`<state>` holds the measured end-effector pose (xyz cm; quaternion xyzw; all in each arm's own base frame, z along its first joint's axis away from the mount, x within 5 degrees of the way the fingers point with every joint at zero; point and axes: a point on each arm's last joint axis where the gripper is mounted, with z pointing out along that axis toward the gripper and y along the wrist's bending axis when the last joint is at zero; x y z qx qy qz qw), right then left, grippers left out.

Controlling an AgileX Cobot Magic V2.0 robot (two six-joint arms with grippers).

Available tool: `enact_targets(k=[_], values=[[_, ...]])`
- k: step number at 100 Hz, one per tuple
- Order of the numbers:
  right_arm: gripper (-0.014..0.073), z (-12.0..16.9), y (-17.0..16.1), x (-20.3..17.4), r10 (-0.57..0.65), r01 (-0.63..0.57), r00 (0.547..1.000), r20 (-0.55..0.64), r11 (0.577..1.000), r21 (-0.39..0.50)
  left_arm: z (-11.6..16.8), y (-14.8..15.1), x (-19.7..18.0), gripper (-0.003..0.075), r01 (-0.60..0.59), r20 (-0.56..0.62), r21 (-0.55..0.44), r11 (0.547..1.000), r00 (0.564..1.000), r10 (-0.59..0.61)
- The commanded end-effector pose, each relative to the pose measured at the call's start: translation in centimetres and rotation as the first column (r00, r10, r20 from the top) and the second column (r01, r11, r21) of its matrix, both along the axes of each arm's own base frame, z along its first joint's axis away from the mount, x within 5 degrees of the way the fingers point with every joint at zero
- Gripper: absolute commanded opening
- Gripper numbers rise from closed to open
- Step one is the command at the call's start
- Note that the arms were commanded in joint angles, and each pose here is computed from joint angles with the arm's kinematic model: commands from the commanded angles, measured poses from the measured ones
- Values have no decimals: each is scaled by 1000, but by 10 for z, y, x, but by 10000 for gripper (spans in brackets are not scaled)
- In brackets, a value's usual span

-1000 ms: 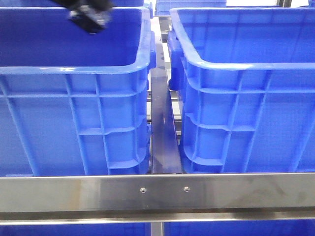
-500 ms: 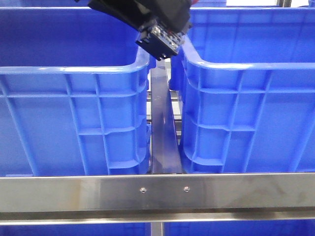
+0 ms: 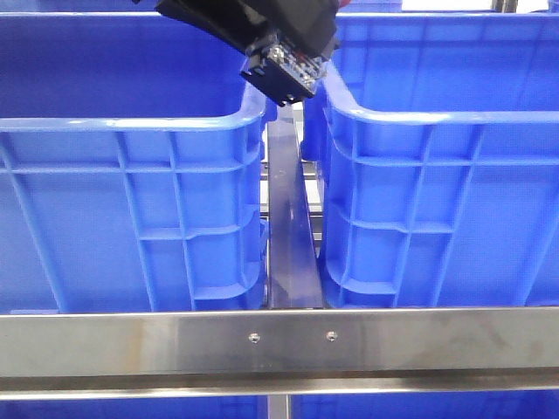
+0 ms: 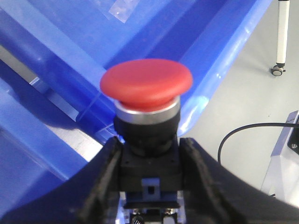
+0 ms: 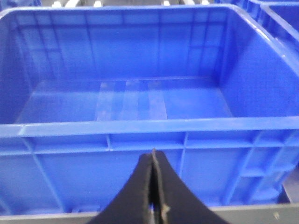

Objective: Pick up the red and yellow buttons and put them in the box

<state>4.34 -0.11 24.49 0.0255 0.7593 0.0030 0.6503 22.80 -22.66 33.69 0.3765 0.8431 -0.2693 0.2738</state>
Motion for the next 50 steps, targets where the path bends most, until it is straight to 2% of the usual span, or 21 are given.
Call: enact_targets(k=[1,23,31,40,47,50], values=[[-69,27,0,2,-2,2,1000,-25,1000,6,23,-1,-5,157,-13,53,-90,996,998,18],[-65,60,-1,20,0,2,975,-221,1000,12,23,-1,-5,157,-13,53,-90,996,998,18],[-36,69,-1,31,4,2,962,-274,1000,19,23,-1,-5,157,-13,53,-90,996,998,18],[48,81,0,42,10,-1,952,-305,1000,30,23,-1,-5,157,-13,53,-90,996,998,18],[161,89,0,51,18,-3,946,-324,999,44,23,-1,-5,157,-13,53,-90,996,998,18],[235,92,0,55,21,-4,942,-334,999,49,23,-1,-5,157,-13,53,-90,996,998,18]])
